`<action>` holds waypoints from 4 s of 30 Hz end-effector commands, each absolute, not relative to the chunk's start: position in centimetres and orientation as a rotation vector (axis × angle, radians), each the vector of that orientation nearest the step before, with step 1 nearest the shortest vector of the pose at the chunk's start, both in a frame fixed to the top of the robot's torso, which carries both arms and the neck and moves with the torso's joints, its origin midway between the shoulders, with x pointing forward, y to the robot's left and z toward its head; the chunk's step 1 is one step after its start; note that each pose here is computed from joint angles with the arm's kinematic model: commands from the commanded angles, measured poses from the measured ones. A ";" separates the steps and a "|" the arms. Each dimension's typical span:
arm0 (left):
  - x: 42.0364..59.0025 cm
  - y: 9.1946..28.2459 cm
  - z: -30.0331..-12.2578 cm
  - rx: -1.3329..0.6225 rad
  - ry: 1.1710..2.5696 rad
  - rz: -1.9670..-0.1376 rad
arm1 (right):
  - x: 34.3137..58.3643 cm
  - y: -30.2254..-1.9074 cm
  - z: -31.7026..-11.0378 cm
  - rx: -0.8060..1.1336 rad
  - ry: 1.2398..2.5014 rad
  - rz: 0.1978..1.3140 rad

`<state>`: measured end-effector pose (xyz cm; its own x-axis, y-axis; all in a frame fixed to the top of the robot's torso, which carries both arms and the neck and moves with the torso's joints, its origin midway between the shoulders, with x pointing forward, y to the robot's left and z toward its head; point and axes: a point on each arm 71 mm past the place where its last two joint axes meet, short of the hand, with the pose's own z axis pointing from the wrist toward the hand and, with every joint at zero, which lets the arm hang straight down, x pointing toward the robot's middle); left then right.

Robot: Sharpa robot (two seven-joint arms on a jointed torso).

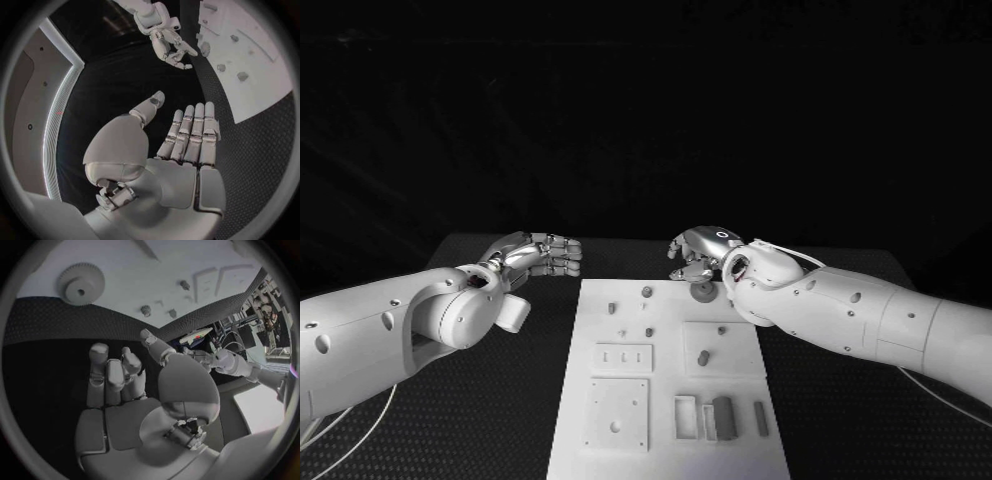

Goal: Assemble the parts on the task board

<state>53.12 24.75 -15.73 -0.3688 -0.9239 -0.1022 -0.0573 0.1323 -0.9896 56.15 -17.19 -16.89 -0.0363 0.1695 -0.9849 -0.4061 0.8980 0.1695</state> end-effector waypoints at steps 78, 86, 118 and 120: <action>53.3 24.3 -15.8 -0.973 1.617 -1.363 | 56.7 -21.4 -21.9 -0.219 1.735 0.328; 53.3 24.3 -15.8 -0.973 1.618 -1.363 | 56.6 -21.1 -22.2 -0.221 1.740 0.327; 53.3 24.3 -15.9 -0.972 1.622 -1.366 | 56.2 -20.7 -23.8 -0.268 1.785 0.293; 53.3 24.3 -15.9 -0.972 1.623 -1.366 | 56.2 -20.7 -23.8 -0.269 1.790 0.290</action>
